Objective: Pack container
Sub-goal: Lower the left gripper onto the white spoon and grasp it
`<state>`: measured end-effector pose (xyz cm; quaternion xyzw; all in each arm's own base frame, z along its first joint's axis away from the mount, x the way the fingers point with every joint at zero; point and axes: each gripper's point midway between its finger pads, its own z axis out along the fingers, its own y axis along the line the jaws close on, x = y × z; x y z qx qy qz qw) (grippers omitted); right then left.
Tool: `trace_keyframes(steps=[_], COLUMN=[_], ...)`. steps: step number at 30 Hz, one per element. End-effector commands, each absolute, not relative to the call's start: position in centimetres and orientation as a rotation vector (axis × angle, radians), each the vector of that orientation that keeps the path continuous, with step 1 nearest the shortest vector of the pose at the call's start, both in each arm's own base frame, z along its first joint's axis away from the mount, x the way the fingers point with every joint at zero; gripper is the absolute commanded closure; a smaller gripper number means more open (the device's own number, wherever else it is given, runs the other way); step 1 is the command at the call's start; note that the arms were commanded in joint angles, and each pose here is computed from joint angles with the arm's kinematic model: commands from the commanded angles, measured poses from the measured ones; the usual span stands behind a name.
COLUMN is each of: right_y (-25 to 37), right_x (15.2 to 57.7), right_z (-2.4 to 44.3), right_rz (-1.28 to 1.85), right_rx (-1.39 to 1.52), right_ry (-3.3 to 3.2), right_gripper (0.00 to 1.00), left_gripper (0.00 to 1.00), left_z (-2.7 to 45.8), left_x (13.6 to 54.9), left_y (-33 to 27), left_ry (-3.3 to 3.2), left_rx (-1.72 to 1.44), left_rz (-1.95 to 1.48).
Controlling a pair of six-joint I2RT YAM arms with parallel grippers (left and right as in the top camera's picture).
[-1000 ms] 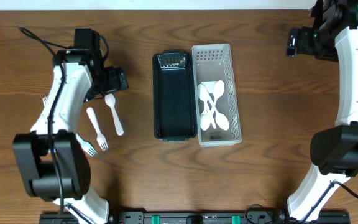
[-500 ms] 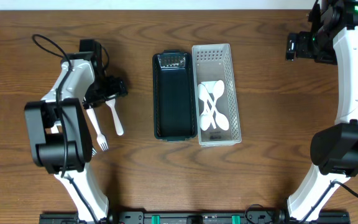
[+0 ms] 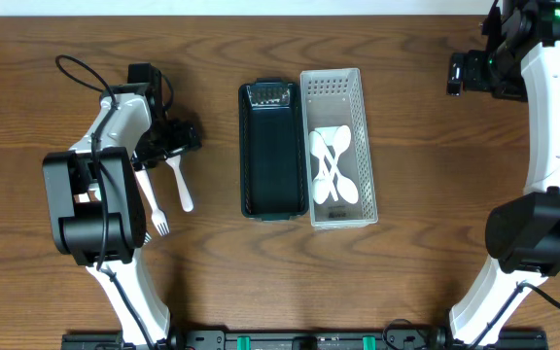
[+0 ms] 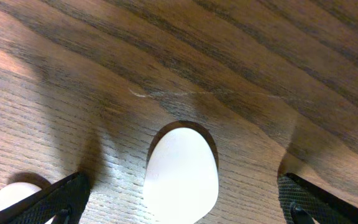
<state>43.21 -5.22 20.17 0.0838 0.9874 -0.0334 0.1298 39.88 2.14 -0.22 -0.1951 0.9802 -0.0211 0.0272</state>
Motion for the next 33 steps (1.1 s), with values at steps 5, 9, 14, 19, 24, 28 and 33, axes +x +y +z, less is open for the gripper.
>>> trace_keyframes(steps=[5,9,14,19,24,28,33], right_y=[-5.6,-5.6,-5.6,-5.6,-5.6,-5.6,-5.6], right_x=[43.1,43.1,43.1,42.9,42.8,42.8,42.7], right_z=[19.7,19.7,19.7,19.6,19.6,19.6,19.6], right_rz=[-0.117,-0.117,-0.117,-0.117,-0.117,-0.117,-0.117], right_rx=[0.231,0.231,0.231,0.231,0.231,0.231,0.231], right_ry=[2.888,2.888,2.889,2.896,2.901,2.901,2.902], right_gripper=[0.01,0.01,0.01,0.01,0.01,0.01,0.01], left_gripper=[0.11,0.20,0.29,0.33,0.37,0.39,0.49], left_z=[-1.6,-1.6,-1.6,-1.6,-1.6,-1.6,-1.6], left_x=[38.4,38.1,37.8,38.4,39.6,39.7,39.6], left_y=[2.1,2.1,2.1,2.1,2.5,2.6,2.6], left_ry=[3.103,3.113,3.125,3.103,3.053,3.048,3.052], left_rx=[-0.630,-0.632,-0.635,-0.628,-0.612,-0.611,-0.612], left_rz=[-0.056,-0.054,-0.052,-0.055,-0.042,-0.036,-0.036])
